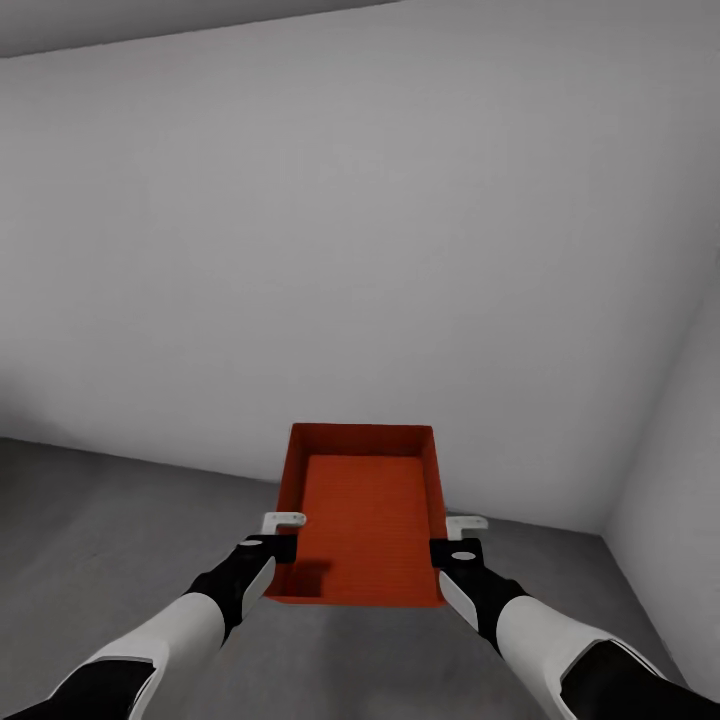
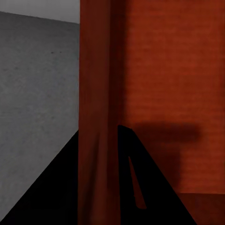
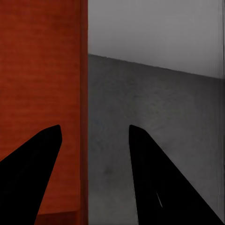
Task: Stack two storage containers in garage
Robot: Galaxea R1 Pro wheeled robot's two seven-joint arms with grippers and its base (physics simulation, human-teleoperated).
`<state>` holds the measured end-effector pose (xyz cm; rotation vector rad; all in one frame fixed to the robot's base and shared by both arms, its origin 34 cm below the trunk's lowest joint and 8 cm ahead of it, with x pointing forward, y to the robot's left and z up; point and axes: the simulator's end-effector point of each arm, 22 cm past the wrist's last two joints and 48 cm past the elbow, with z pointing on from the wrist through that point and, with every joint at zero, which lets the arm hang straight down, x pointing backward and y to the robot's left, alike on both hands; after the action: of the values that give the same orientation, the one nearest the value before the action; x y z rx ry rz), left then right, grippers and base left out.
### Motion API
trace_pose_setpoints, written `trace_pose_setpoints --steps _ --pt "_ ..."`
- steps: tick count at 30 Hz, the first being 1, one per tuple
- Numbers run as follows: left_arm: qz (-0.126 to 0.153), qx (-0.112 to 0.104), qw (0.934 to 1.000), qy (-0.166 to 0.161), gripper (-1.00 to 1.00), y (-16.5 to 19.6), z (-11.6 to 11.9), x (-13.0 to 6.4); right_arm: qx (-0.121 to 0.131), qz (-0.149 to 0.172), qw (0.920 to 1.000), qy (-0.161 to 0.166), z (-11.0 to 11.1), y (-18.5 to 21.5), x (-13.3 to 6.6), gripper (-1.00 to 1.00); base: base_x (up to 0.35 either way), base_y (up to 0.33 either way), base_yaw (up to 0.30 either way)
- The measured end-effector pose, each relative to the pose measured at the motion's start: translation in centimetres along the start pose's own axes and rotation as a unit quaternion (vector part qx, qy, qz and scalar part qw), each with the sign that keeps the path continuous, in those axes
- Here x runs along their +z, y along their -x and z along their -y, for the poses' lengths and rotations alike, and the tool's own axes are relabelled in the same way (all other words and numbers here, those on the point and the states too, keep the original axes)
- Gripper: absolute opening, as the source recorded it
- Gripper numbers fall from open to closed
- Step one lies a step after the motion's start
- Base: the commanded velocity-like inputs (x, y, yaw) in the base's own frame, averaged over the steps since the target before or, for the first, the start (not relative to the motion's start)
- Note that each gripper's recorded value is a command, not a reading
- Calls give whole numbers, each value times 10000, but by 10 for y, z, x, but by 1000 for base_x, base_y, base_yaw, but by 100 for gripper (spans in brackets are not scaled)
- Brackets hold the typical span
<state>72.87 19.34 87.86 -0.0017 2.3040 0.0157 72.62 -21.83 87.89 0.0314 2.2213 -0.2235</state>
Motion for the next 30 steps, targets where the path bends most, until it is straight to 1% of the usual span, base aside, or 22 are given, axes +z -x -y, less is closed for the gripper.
trace_pose_setpoints --steps 6,13,30 --pt "2 0 10000 0 -100 0 0 0 1 2 10000 -1 0 0 0 -100 284 1 -249" --pt "3 2 10000 -2 -100 0 0 1 2 2 10000 -1 0 0 0 -100 42 0 -228" --pt "3 2 10000 -1 -100 0 0 1 2 2 10000 0 0 0 0 -100 0 0 -3"
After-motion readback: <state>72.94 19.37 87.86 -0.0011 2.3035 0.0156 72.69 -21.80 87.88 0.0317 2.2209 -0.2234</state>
